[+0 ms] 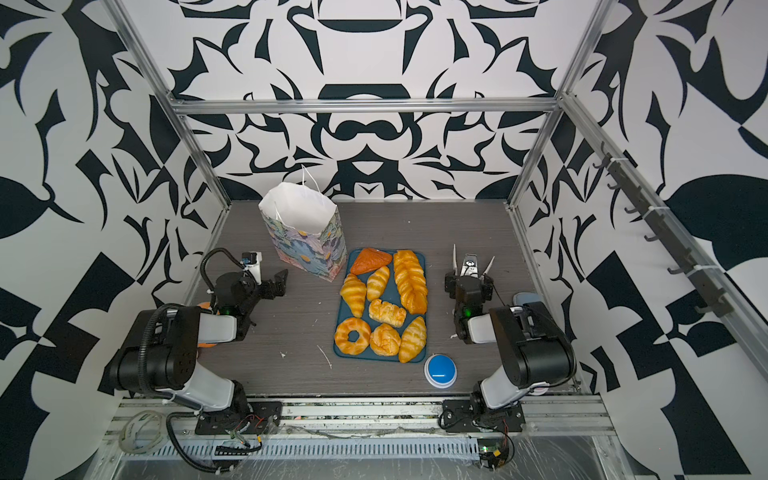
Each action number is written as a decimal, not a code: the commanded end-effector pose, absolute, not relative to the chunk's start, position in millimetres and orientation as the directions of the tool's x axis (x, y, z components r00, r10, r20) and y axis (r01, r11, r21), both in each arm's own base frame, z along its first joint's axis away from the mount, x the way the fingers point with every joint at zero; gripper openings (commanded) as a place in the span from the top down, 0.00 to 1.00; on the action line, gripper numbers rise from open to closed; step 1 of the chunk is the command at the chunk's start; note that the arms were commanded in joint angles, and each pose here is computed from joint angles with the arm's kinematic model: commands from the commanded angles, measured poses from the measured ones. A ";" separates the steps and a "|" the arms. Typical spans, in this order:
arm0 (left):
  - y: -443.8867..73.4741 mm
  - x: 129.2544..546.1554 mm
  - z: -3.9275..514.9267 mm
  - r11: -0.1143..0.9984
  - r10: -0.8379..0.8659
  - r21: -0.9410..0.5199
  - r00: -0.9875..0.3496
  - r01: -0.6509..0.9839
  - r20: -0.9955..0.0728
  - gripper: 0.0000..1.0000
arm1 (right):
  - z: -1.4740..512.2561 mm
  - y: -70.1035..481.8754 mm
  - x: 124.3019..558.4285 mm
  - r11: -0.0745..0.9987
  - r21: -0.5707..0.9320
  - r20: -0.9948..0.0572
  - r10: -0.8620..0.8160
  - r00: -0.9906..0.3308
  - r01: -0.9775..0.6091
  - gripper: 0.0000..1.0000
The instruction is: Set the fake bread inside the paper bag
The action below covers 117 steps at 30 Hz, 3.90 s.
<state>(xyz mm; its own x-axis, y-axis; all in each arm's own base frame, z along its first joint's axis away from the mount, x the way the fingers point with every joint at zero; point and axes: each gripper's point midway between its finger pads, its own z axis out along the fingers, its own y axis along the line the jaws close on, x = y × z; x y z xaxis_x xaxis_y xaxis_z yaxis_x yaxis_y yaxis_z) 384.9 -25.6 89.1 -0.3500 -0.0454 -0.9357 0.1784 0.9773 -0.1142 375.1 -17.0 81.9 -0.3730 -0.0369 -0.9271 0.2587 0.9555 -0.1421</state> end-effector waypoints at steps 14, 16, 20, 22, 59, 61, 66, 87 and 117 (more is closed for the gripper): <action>14.3 345.8 183.8 0.949 -0.278 -0.229 -0.236 -0.215 -0.931 0.01 | 200.4 -48.5 350.2 0.823 -0.090 -0.880 0.198 -0.432 0.561 0.02; 17.4 343.2 198.1 0.932 -0.323 -0.260 -0.252 -0.253 -0.912 0.01 | 212.7 -50.2 347.1 0.795 -0.068 -0.857 0.264 -0.443 0.603 0.01; 15.1 340.2 224.1 0.903 -0.403 -0.328 -0.282 -0.278 -0.871 0.01 | 244.2 -53.6 337.7 0.741 -0.017 -0.832 0.362 -0.420 0.672 0.01; 16.7 337.3 234.6 0.868 -0.471 -0.374 -0.299 -0.327 -0.830 0.01 | 252.5 -50.6 331.6 0.742 0.003 -0.815 0.391 -0.429 0.671 0.01; -141.0 384.2 343.9 0.704 -0.376 -0.679 -0.700 0.210 -0.607 0.33 | 196.7 11.8 296.2 0.938 0.057 -0.572 0.312 -0.759 0.342 0.03; -145.1 384.9 339.6 0.718 -0.363 -0.664 -0.701 0.210 -0.614 0.40 | 197.1 12.0 295.4 0.937 0.063 -0.576 0.316 -0.754 0.345 0.03; -133.2 383.2 331.4 0.777 -0.358 -0.607 -0.677 0.166 -0.643 0.52 | 195.7 11.1 291.5 0.934 0.068 -0.574 0.324 -0.752 0.351 0.03; -80.4 380.6 334.2 0.939 -0.230 -0.336 -0.596 0.070 -0.769 1.00 | 158.3 12.4 276.5 0.919 0.071 -0.484 0.371 -0.792 0.387 0.00; -56.8 366.1 324.7 0.963 -0.208 -0.270 -0.582 0.021 -0.786 0.72 | 95.3 -1.5 324.2 0.904 0.031 -0.343 0.410 -0.845 0.426 0.00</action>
<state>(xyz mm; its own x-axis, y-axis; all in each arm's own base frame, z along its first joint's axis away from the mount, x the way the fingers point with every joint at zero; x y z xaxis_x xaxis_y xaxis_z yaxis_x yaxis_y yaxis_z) 377.9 -66.7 322.4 -0.5910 -0.2065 -0.7798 0.0544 0.9543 -0.2939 312.5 5.4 82.3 -0.8588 0.4182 -0.2960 0.4271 0.9034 0.0371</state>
